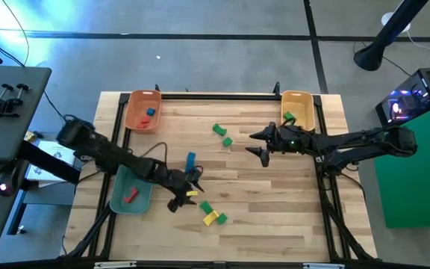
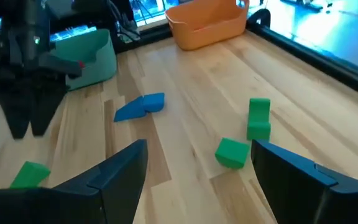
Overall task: Sort blocks by size
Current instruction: Put the yellow arch block into the blue bin
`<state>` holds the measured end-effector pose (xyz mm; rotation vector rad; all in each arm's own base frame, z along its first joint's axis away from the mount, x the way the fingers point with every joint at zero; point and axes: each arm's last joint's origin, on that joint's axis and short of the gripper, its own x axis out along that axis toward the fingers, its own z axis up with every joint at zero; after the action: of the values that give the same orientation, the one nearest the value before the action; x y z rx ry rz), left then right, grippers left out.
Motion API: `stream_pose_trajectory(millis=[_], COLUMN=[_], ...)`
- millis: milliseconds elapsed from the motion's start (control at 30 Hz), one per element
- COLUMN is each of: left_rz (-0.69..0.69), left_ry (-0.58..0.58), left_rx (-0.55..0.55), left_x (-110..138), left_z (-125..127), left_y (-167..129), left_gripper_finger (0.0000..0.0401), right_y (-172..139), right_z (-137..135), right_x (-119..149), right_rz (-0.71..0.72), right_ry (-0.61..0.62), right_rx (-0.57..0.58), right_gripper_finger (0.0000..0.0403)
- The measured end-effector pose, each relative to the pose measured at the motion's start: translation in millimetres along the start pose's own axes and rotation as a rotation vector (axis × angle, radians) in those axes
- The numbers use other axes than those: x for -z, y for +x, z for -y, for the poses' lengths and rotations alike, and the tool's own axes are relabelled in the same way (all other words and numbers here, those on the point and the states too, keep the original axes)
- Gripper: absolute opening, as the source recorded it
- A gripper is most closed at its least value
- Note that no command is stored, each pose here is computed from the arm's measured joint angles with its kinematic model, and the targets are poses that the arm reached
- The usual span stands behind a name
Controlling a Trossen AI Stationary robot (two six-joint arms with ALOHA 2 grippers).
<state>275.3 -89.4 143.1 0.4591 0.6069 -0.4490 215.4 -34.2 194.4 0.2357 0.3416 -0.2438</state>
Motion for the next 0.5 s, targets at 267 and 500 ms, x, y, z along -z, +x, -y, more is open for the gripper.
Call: stream_pose_trajectory(millis=[267, 500], left_rz=[0.043, 0.068], left_ry=[0.081, 0.02], left_rx=[0.043, -0.013], left_x=[-7.2, -40.6], left_z=[21.8, 56.3], left_y=[41.7, 59.7], left_gripper_finger=[0.0255, 0.0255], right_y=[11.0, 12.2], right_z=[-0.7, -6.6], right_x=[13.0, 17.0], right_rz=[-0.108, -0.141], right_ry=[0.094, 0.065], right_rx=[-0.076, -0.139], right_gripper_finger=[0.0281, 0.0281])
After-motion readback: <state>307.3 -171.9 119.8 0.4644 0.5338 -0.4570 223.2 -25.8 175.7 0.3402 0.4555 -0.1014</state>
